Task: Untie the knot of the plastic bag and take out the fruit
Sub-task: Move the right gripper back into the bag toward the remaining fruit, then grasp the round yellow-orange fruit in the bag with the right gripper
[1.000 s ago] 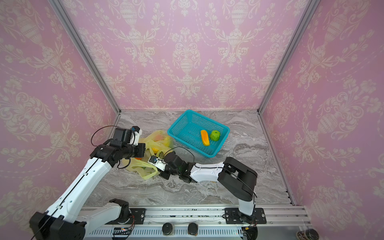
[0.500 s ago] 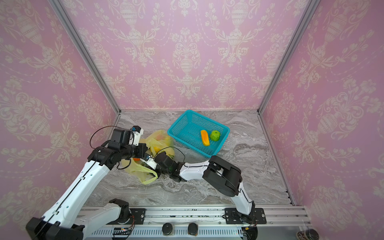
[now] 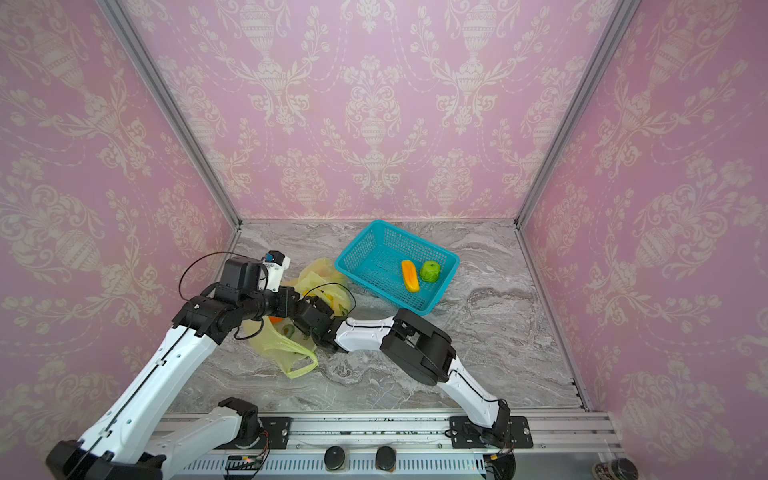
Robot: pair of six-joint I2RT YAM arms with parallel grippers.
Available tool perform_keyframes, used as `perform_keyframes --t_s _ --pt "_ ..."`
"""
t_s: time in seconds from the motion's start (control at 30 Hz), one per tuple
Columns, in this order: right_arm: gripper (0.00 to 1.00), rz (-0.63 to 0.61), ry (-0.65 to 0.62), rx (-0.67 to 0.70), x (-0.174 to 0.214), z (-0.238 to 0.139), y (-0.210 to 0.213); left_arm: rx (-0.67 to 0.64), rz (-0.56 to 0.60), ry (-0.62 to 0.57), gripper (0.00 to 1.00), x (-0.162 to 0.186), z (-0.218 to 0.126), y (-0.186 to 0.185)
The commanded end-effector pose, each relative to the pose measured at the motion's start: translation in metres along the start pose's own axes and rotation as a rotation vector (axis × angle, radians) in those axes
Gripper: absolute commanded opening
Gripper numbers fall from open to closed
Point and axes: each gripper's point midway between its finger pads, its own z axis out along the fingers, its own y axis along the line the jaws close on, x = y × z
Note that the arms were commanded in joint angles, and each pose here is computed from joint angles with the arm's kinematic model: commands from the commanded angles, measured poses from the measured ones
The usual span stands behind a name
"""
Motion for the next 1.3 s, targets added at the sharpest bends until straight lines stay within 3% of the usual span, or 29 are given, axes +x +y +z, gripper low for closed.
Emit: perform_keyframes --t_s 0.0,0.13,0.3,0.43,0.6,0.93,1.17,1.27 --pt "0.72 -0.036 0.085 0.215 0.016 0.001 -0.036 0.024 0.019 0.016 0.0 0.006 -0.003 -0.005" --pt "0.86 -0.047 0.104 0.299 0.017 -0.002 -0.052 0.01 0.018 0.018 0.0 0.007 -0.003 -0.002" --pt "0.92 -0.041 0.108 0.343 0.017 -0.009 -0.063 0.006 0.018 0.017 0.0 0.007 -0.003 -0.002" --pt "0.91 -0.031 0.12 0.376 0.02 -0.012 -0.072 -0.003 0.018 0.015 0.0 0.007 -0.004 0.0" --pt "0.82 0.034 0.175 0.363 0.038 -0.008 -0.084 -0.016 0.017 0.016 0.0 0.008 -0.004 0.002" --pt "0.81 0.092 0.277 0.329 0.088 0.002 -0.085 -0.013 0.017 0.012 0.0 0.008 -0.005 0.001" --pt "0.52 0.115 0.22 0.204 0.075 -0.007 -0.079 -0.008 0.018 0.004 0.0 0.007 -0.007 0.0" --pt "0.42 0.153 0.157 0.079 0.06 -0.022 -0.067 -0.011 0.016 0.011 0.0 0.008 -0.005 0.001"
